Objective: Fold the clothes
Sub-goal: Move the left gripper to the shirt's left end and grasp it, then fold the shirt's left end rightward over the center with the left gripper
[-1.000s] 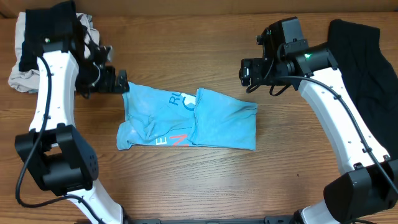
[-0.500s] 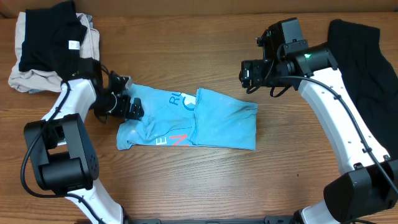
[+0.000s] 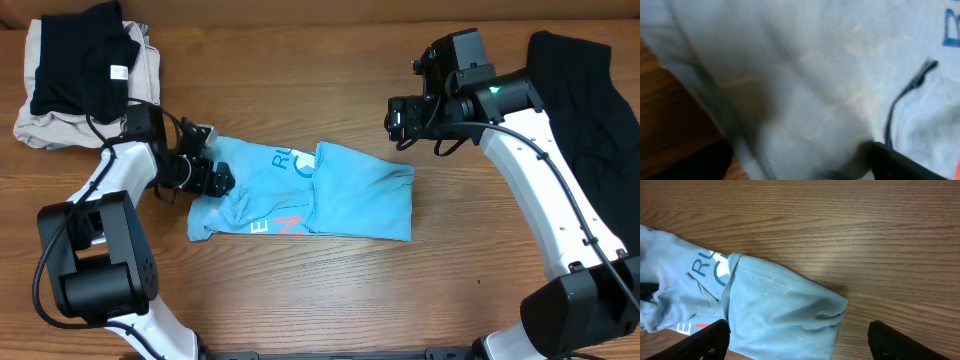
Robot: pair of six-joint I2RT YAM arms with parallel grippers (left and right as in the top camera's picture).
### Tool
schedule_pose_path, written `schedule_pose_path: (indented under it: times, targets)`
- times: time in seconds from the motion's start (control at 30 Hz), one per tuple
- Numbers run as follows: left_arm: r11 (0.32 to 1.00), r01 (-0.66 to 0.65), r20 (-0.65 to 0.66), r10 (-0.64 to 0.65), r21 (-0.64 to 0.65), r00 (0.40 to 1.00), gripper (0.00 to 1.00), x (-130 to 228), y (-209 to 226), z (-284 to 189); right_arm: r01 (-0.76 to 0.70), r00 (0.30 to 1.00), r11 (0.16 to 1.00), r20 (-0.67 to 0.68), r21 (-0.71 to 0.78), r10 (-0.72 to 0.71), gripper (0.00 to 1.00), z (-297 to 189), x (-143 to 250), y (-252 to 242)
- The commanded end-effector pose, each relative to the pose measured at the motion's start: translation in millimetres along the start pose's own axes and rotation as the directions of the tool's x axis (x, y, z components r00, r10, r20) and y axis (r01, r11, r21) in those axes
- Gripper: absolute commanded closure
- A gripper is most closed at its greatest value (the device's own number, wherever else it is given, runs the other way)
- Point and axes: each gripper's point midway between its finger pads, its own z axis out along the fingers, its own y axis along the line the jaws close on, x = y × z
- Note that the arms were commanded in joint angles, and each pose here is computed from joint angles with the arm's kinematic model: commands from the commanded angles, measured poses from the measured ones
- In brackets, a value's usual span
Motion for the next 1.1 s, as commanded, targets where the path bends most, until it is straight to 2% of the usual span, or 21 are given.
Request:
schedule_pose_path:
  times: [0.0,0.17,0.27,0.33,0.37,0.4,0.53,0.63,0.7,0.73,0.9,1.07]
  targets:
    - [0.993,0.077,-0.14,-0.065,0.086,0.988,0.16,48,-21,31,0.011,1.0,1.0,0.01,-0.009,-0.011,0.09,-2,-2,3]
    - [0.983,0.169,-0.163,-0.155,0.07,0.974,0.39,55,-22,33,0.011,1.0,1.0,0.009,-0.013,-0.011,0.09,-2,-2,4]
    - [0.974,0.225,-0.161,-0.217,0.031,0.963,0.64,54,-16,34,0.013,1.0,1.0,0.008,-0.015,-0.013,0.1,-2,-2,5]
    - [0.959,0.28,-0.153,-0.283,-0.039,0.947,0.88,54,-5,34,0.013,1.0,1.0,0.007,-0.017,-0.013,0.13,-1,-1,6]
    - [0.948,0.307,-0.145,-0.316,-0.078,0.938,0.96,54,1,34,0.014,1.0,1.0,0.006,-0.02,-0.014,0.14,-1,-1,8]
    - [0.939,0.328,-0.136,-0.34,-0.104,0.931,0.96,53,6,33,0.017,1.0,0.999,0.004,-0.032,-0.016,0.16,-1,-1,10]
    - [0.926,0.365,-0.078,-0.373,-0.098,0.925,0.96,26,13,19,-0.032,0.999,0.997,0.005,-0.067,0.033,0.42,7,1,20]
    - [0.929,0.358,-0.054,-0.364,-0.1,0.93,0.96,1,15,-1,-0.111,0.994,0.991,-0.008,-0.075,0.111,0.82,22,8,24]
    - [0.934,0.342,-0.047,-0.348,-0.102,0.936,0.96,-12,15,-15,-0.162,0.987,0.983,-0.027,-0.086,0.161,0.93,33,16,28]
    - [0.937,0.333,-0.045,-0.339,-0.102,0.94,0.96,-18,14,-21,-0.182,0.983,0.979,-0.036,-0.09,0.179,0.96,37,19,30]
    - [0.942,0.306,-0.034,-0.313,-0.137,0.949,0.96,-43,14,-61,-0.206,0.976,0.956,-0.111,-0.209,0.186,0.96,62,45,56]
    - [0.943,0.278,-0.014,-0.285,-0.182,0.958,0.96,-62,13,-98,-0.262,0.96,0.942,-0.161,-0.211,0.231,0.96,80,66,63]
